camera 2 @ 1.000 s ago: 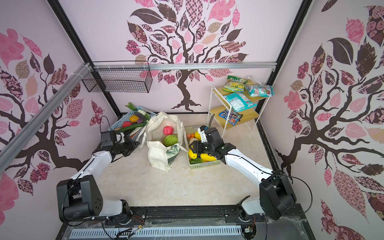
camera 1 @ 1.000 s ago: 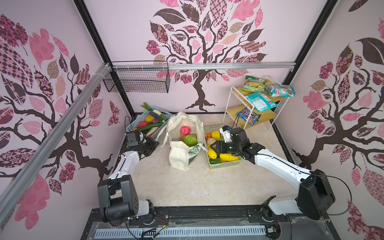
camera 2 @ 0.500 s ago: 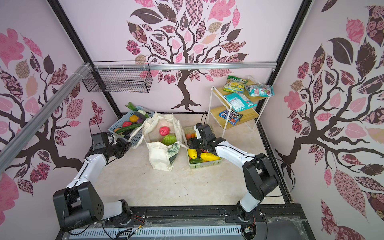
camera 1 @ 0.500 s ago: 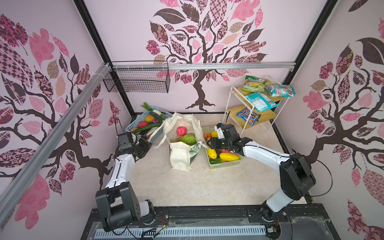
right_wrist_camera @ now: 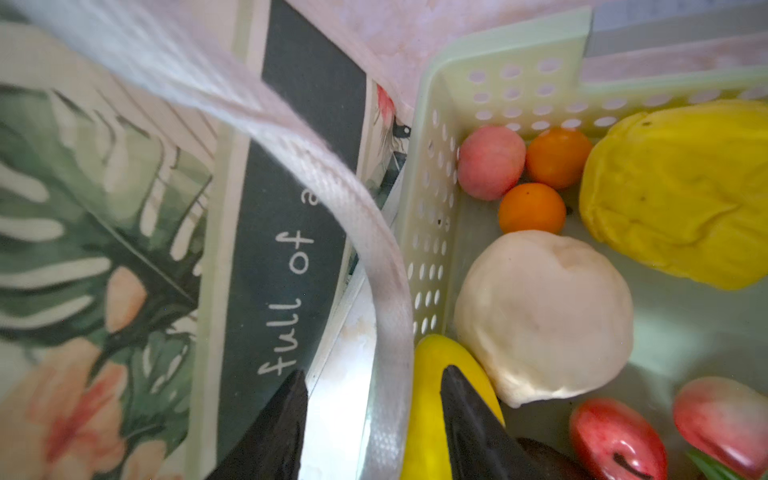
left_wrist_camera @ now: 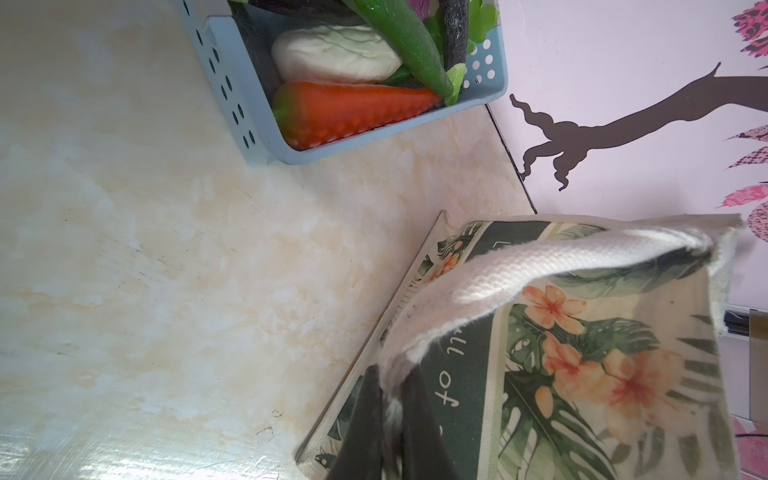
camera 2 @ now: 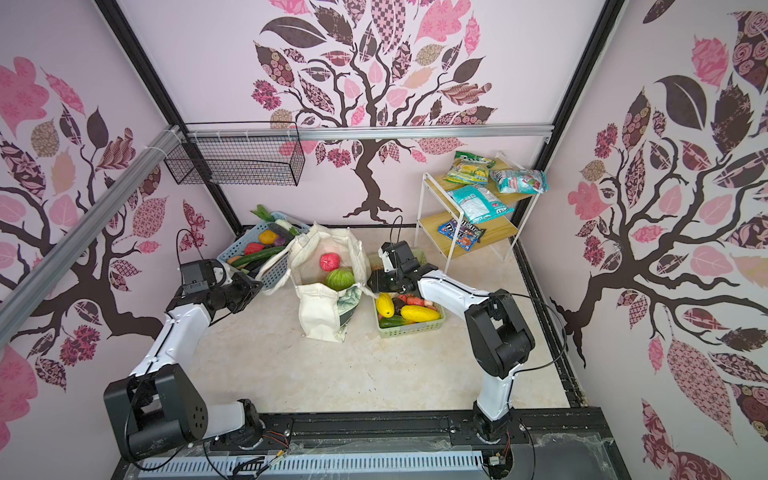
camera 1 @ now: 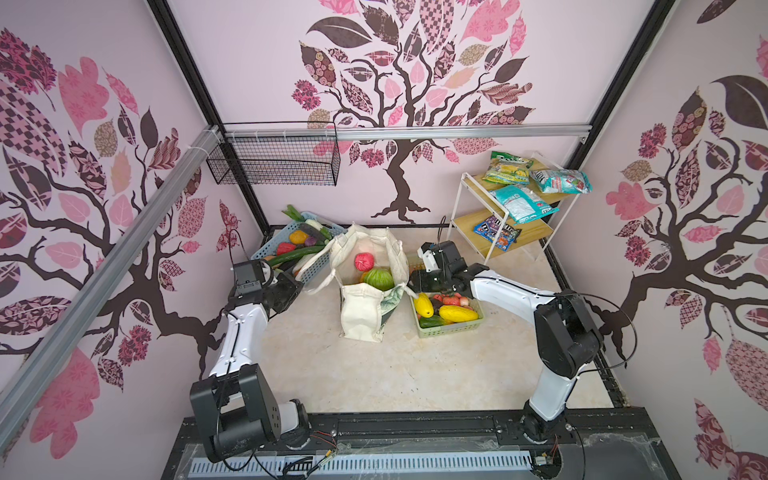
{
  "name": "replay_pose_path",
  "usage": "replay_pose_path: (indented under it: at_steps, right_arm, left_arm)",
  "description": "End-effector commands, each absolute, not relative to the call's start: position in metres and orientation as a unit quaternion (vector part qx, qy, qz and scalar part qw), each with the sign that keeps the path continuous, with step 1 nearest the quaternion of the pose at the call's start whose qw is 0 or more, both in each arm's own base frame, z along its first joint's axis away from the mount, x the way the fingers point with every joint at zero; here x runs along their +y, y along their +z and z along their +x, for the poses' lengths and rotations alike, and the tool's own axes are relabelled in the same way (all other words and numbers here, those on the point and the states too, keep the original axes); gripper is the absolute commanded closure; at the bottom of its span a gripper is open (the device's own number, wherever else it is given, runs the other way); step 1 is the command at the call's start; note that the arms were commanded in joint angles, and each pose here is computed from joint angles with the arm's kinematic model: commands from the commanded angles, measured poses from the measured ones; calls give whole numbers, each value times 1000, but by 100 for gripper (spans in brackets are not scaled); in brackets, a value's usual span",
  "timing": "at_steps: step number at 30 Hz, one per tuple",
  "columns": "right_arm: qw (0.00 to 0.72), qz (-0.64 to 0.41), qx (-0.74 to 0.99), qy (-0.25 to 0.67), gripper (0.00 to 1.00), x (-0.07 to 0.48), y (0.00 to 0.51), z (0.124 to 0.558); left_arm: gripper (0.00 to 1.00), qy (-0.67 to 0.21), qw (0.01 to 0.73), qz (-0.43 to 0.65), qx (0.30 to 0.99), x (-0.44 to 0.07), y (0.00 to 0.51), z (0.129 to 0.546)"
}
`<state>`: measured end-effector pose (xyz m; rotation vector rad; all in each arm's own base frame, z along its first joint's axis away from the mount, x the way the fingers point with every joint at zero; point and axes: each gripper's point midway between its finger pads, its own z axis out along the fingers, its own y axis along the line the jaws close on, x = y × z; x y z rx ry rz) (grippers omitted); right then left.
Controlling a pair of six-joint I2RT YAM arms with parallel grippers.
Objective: Place the food into the grocery bag and tie it
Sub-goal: 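Hold the handle with the left gripper while the right gripper grasps the other handle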
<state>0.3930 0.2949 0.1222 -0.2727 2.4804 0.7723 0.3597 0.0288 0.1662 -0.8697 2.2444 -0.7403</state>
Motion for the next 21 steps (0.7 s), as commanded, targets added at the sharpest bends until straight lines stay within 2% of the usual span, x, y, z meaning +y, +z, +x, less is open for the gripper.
replay_pose_path:
  at_steps: [1,11,15,19,21]
  right_arm:
    - [226,-116,928,273,48,298,101,386]
    - [222,-114,920,303,62,308,104,388]
    - [229,-117,914,315,63,315,106,393]
    - [230,-119,914,312,75,316,101,398]
    - [230,-119,914,313,77,317,102,397]
  left_arm:
    - [100,-271,328,-311,850,30,184,365]
    - [100,-269,329,-308,851,30,185,366]
    - [100,-266,329,-304,854,31,186,366]
    - [100,-264,327,-303,855,30,185,365]
    - [100,-263,327,-303,855,31,186,365]
